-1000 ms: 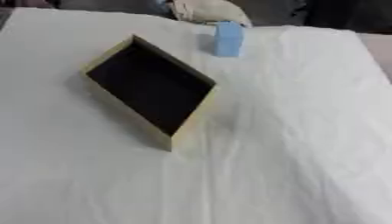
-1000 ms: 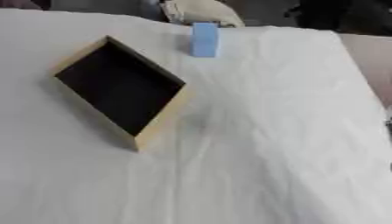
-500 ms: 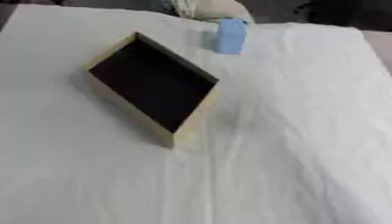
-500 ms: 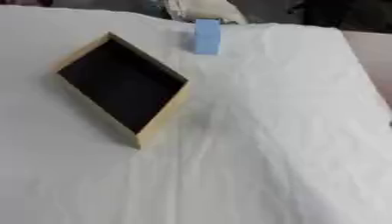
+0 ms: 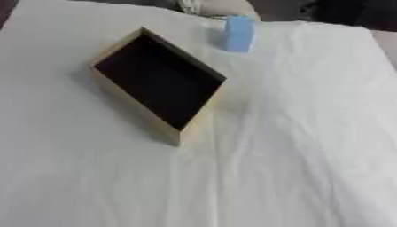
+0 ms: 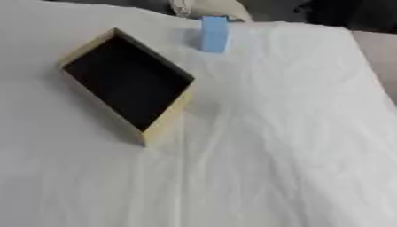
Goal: Pick up objects on the table and place them in the box.
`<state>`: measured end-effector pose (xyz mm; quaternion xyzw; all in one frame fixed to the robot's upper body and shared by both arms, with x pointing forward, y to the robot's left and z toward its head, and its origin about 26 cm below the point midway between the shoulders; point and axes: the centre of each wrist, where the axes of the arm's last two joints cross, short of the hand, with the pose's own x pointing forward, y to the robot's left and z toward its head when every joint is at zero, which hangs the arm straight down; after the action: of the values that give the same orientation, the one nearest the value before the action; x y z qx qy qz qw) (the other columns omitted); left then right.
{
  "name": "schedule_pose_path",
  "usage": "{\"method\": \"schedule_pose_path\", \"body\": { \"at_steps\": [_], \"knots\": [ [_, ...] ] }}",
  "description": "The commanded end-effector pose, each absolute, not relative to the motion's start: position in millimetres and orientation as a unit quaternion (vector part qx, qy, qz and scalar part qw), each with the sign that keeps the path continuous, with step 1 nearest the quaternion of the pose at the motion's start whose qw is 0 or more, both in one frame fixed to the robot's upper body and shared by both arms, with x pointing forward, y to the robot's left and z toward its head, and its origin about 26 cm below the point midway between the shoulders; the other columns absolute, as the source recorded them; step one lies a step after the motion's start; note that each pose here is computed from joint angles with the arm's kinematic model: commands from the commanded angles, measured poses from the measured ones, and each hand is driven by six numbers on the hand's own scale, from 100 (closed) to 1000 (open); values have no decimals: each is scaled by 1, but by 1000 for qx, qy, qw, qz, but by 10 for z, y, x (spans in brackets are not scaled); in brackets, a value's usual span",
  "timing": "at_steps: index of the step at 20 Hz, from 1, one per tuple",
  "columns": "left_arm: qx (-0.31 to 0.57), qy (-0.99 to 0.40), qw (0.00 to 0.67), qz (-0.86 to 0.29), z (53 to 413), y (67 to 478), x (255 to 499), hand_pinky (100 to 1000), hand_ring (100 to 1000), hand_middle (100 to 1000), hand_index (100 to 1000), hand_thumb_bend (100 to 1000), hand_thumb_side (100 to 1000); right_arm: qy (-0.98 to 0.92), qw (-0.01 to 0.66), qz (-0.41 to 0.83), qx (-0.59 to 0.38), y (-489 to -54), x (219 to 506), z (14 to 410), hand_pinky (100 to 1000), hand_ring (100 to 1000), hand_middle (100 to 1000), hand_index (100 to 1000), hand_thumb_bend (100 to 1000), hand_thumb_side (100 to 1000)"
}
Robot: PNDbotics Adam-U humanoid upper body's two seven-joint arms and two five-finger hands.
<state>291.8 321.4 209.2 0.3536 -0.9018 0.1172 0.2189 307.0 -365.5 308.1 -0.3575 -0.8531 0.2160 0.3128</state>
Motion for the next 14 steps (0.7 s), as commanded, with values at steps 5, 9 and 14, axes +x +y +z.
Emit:
{"method": "schedule_pose_path", "body": {
  "at_steps": [5,9,14],
  "knots": [
    [346,-911,205,94,2201,3198,2903,663,682,726,738,236,890,-756,338,290,-480,-3897,3183,3687,874,891,857,909,100,1000],
    [338,-914,207,88,2210,3175,2912,663,682,726,738,237,889,-709,367,298,-523,-3989,3266,3916,890,919,874,914,100,1000],
    [335,-915,209,78,2211,3171,2911,663,682,726,738,237,888,-686,398,317,-520,-3940,3529,3940,910,955,904,938,100,1000]
  ]
}}
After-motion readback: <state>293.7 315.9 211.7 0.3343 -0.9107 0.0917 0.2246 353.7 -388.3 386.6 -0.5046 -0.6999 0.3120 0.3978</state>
